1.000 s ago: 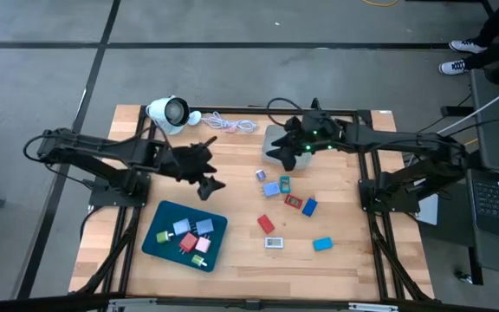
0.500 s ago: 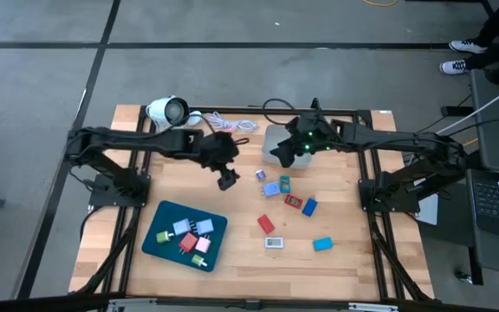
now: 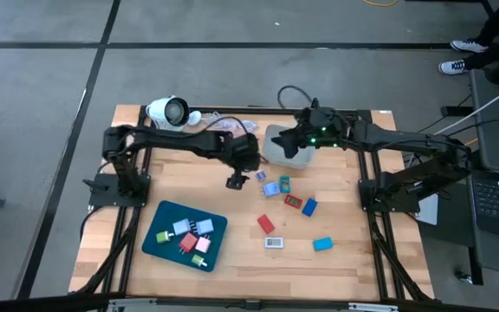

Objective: Pick & Place Office items
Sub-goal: Put the dark blue charger adapter into the blue bin

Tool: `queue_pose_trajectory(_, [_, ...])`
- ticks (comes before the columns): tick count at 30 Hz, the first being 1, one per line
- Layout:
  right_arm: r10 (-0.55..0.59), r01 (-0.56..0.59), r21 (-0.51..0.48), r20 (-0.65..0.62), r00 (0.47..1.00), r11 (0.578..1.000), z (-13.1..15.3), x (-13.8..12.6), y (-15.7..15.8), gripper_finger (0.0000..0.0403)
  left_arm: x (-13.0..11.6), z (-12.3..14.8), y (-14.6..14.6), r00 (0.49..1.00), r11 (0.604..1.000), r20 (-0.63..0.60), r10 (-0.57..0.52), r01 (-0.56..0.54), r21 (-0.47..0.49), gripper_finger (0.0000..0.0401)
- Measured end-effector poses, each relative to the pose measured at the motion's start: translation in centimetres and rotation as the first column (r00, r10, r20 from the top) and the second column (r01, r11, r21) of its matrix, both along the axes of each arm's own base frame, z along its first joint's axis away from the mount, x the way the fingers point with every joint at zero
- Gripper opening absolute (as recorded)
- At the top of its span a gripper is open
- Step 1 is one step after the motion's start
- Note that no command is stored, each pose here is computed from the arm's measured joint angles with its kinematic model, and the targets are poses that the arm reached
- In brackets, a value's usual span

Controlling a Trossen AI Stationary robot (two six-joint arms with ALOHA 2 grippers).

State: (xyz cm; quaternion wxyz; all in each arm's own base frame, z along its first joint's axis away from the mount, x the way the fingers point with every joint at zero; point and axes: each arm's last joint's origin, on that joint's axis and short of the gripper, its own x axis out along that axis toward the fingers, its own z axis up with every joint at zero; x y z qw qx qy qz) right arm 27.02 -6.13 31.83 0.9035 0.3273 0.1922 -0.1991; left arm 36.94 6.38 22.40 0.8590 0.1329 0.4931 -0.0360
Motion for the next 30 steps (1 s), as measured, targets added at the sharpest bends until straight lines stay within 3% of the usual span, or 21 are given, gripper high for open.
queue_pose_trajectory(6, [-0.023, 0.023, 0.0, 0.082, 0.996, 1.0, 2.0, -1.8, 0.0, 0.0257, 3.2, -1.8, -0.2, 0.981, 0.98, -0.026, -0.193, 0.194, 0.038, 0.031])
queue_pose_trajectory(11, [-0.041, 0.043, -0.014, 0.135, 0.99, 0.999, 3.2, -3.0, 0.2, 0.0257, 4.9, -4.6, 0.1, 0.96, 0.963, -0.097, -0.261, 0.266, 0.041, 0.0307])
queue_pose_trajectory(17, [-0.054, 0.057, -0.015, 0.162, 0.985, 0.998, 3.8, -3.7, 0.3, 0.0257, 5.8, -7.3, 0.5, 0.937, 0.948, -0.21, -0.281, 0.305, 0.092, 0.0289])
queue_pose_trajectory(21, [-0.047, 0.05, -0.013, 0.163, 0.986, 0.999, 3.8, -3.7, 0.3, 0.0257, 5.8, -7.7, 0.7, 0.925, 0.936, -0.23, -0.303, 0.334, 0.108, 0.0276])
queue_pose_trajectory(30, [-0.047, 0.05, -0.02, 0.161, 0.986, 0.999, 3.8, -3.7, 0.2, 0.0257, 5.1, -7.9, 2.0, 0.943, 0.974, -0.258, -0.209, 0.225, 0.032, 0.0229])
